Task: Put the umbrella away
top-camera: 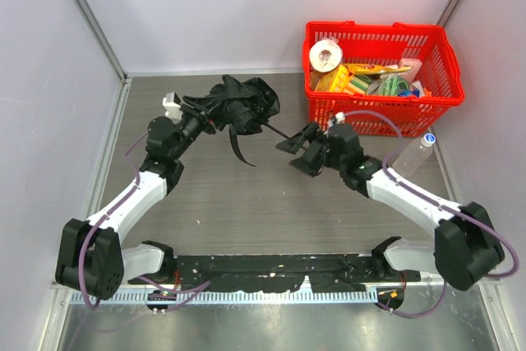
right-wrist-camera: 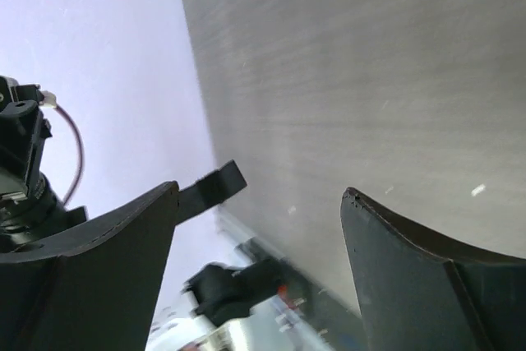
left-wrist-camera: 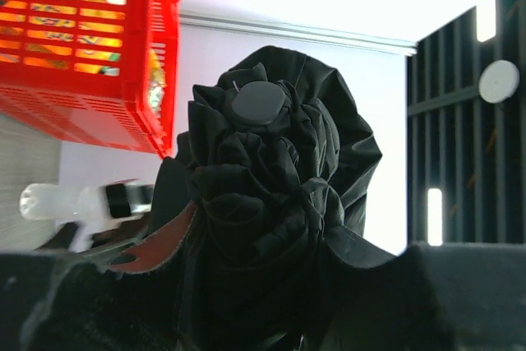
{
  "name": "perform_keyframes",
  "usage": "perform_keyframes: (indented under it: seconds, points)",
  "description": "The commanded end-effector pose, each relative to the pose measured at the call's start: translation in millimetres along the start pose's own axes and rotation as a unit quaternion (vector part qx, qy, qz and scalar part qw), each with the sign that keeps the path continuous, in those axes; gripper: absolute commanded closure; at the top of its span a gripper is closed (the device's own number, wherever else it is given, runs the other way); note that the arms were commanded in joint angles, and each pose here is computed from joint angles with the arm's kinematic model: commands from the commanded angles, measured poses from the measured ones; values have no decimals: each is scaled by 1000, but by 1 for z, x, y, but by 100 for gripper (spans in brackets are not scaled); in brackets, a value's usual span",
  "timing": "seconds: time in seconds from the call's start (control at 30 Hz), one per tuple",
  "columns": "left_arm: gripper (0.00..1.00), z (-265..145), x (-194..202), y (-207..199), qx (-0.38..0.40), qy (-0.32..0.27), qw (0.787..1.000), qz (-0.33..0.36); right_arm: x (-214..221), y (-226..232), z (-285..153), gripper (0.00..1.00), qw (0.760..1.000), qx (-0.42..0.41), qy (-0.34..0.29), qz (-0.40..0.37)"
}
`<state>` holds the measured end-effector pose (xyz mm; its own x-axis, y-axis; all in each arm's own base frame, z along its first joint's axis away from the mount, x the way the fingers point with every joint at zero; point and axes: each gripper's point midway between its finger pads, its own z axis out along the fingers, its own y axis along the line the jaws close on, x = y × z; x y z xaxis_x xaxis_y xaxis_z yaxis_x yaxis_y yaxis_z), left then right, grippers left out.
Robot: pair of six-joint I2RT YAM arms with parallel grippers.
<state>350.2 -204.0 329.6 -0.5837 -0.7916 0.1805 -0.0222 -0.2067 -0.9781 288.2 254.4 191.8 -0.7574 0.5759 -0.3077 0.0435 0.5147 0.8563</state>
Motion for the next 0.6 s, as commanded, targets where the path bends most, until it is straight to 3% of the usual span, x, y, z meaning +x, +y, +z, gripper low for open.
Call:
perform_keyframes:
  seconds: [0.0, 0.13, 0.27, 0.47, 0.57]
  points:
    - [100, -13, 15, -70, 129, 22, 991, 13, 29, 64, 5, 16, 976, -105, 69, 179]
    - [100, -12, 14, -74, 138, 21, 990, 15, 35, 77, 5, 16, 957, -114, 55, 262]
    - [100, -12, 15, -78, 143, 21, 989, 16, 63, 72, 14, 16, 929, -114, 91, 341]
    - [100, -11, 17, -83, 148, 22, 989, 17, 90, 87, 24, 17, 905, -126, 136, 383]
    - [100, -11, 20, -84, 150, 26, 988, 16, 87, 83, 33, 17, 896, -129, 123, 407]
